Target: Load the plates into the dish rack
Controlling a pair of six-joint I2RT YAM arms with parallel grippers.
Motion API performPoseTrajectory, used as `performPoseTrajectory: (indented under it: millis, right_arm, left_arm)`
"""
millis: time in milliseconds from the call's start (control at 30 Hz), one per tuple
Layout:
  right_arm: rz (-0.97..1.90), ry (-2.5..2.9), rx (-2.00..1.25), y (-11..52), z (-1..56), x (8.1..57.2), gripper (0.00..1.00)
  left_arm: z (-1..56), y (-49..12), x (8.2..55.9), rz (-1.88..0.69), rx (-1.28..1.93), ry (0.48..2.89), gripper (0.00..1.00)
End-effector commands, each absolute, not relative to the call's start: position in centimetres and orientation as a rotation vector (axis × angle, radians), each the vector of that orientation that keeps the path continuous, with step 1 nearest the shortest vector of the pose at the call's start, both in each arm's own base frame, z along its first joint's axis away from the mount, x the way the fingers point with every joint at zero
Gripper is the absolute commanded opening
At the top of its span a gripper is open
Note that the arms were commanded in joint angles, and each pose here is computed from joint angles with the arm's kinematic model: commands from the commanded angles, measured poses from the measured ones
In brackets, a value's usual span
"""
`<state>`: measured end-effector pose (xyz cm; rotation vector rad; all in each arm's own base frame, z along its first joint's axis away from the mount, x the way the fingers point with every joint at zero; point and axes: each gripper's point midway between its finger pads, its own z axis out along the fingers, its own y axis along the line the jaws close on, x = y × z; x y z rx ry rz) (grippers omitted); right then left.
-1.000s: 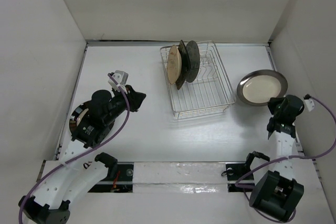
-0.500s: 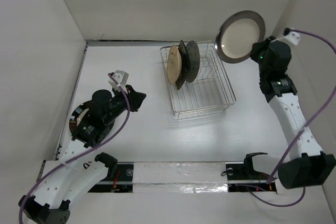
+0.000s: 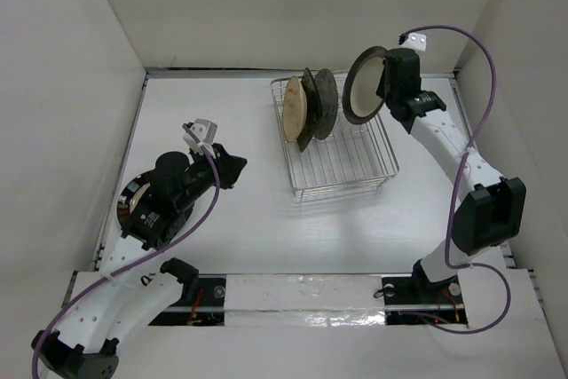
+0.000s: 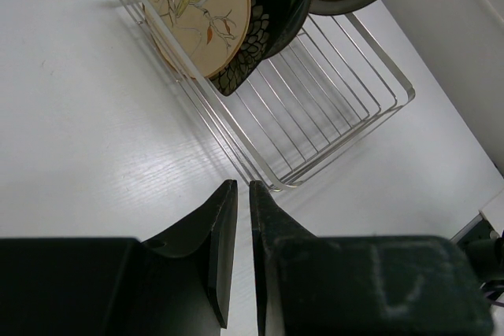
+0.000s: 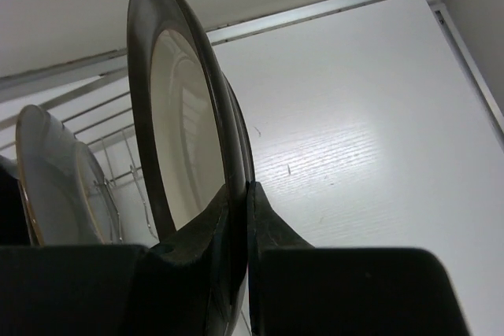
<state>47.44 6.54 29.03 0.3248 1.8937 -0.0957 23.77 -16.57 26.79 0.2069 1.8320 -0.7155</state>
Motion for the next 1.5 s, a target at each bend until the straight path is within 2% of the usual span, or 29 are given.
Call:
performPoseTrajectory:
  millis: [0, 267, 533, 767, 1067, 1167, 1233, 1333, 1467]
  right_arm:
    - [-0.036, 1.6, 0.382, 7.0, 39.4, 48.4, 0.0]
    - [-0.146, 1.671, 0.252, 11.7, 37.2, 49.1, 0.0]
    - [-0.306, 1.71, 0.183, 13.2, 35.0, 49.5, 0.0]
    - [-0.285, 1.774, 0.165, 15.2, 31.6, 49.6, 0.01]
    - [-0.278, 1.811, 0.155, 16.7, 28.9, 49.3, 0.1]
    - [-0.293, 1.801, 0.175, 16.6, 29.1, 48.9, 0.18]
    - [-0.288, 1.792, 0.179, 16.8, 29.5, 48.5, 0.28]
    - [-0.255, 1.783, 0.18, 17.1, 29.8, 48.4, 0.37]
    - [-0.218, 1.789, 0.184, 17.0, 30.1, 48.4, 0.39]
  left_arm:
    - [28.3, -16.7, 24.0, -0.714, 0.22, 1.781, 0.1]
    - [28.2, -16.7, 24.0, -0.712, 0.219, 1.785, 0.1]
    - [28.3, -16.7, 24.0, -0.714, 0.222, 1.783, 0.09]
    - [28.3, -16.6, 24.0, -0.708, 0.217, 1.782, 0.1]
    - [28.2, -16.6, 23.9, -0.713, 0.22, 1.786, 0.09]
    - [28.4, -16.4, 24.1, -0.7, 0.207, 1.779, 0.1]
    - [28.2, -16.6, 24.0, -0.71, 0.215, 1.786, 0.1]
    - [28.3, -16.6, 23.9, -0.714, 0.22, 1.781, 0.1]
    - [28.2, -16.7, 24.0, -0.714, 0.219, 1.786, 0.1]
